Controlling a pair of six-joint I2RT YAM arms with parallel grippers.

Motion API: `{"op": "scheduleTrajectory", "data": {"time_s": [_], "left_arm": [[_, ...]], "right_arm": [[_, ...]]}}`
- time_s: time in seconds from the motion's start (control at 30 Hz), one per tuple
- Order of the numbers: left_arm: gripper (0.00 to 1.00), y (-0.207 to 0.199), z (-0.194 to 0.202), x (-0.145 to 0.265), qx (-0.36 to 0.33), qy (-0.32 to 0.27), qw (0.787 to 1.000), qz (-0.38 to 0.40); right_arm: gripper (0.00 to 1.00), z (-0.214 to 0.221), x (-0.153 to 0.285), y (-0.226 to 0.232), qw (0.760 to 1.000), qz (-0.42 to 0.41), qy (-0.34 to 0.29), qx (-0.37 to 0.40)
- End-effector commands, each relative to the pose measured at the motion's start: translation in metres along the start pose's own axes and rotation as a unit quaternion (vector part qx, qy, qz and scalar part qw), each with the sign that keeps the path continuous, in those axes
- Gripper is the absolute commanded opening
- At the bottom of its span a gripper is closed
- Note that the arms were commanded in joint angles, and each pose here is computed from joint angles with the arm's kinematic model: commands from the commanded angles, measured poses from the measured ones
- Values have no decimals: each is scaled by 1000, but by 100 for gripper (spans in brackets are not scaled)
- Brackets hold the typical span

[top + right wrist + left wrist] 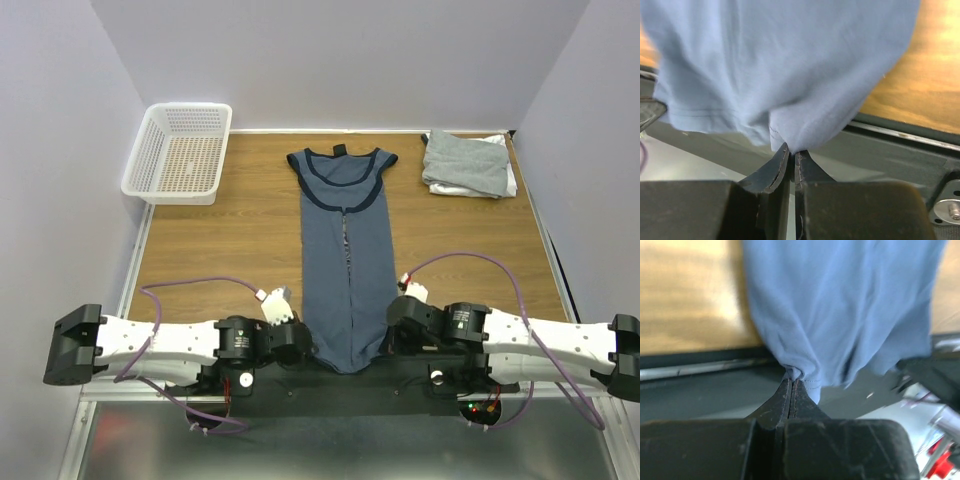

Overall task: Fold and stack the tank tops
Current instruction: Fold the tank top

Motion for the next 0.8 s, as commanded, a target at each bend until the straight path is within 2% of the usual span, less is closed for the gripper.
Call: {"op": "scheduleTrajectory", "data": {"time_s": [0.0,0.33,0.77], "left_arm": [[0,-20,-28,4,5,-62,998,26],[0,-51,-83,7,-5,-141,988,63],[0,-82,-147,-10,-18,-219,973,67]], "right_arm": [[0,-23,11,15,997,6,-75,0],[0,-74,24,36,982,33,-186,11],[0,-138,17,56,955,74,-282,48]]}}
Point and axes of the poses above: each gripper's point midway between its finger pads, its own x axis back along the fingers, its own y axis along the line the jaws close on, z = x × y, the point moved 7 cm from there along x, back along the fingers, and after that the axes turned 2 degrees about x, right-handed, at the moved point
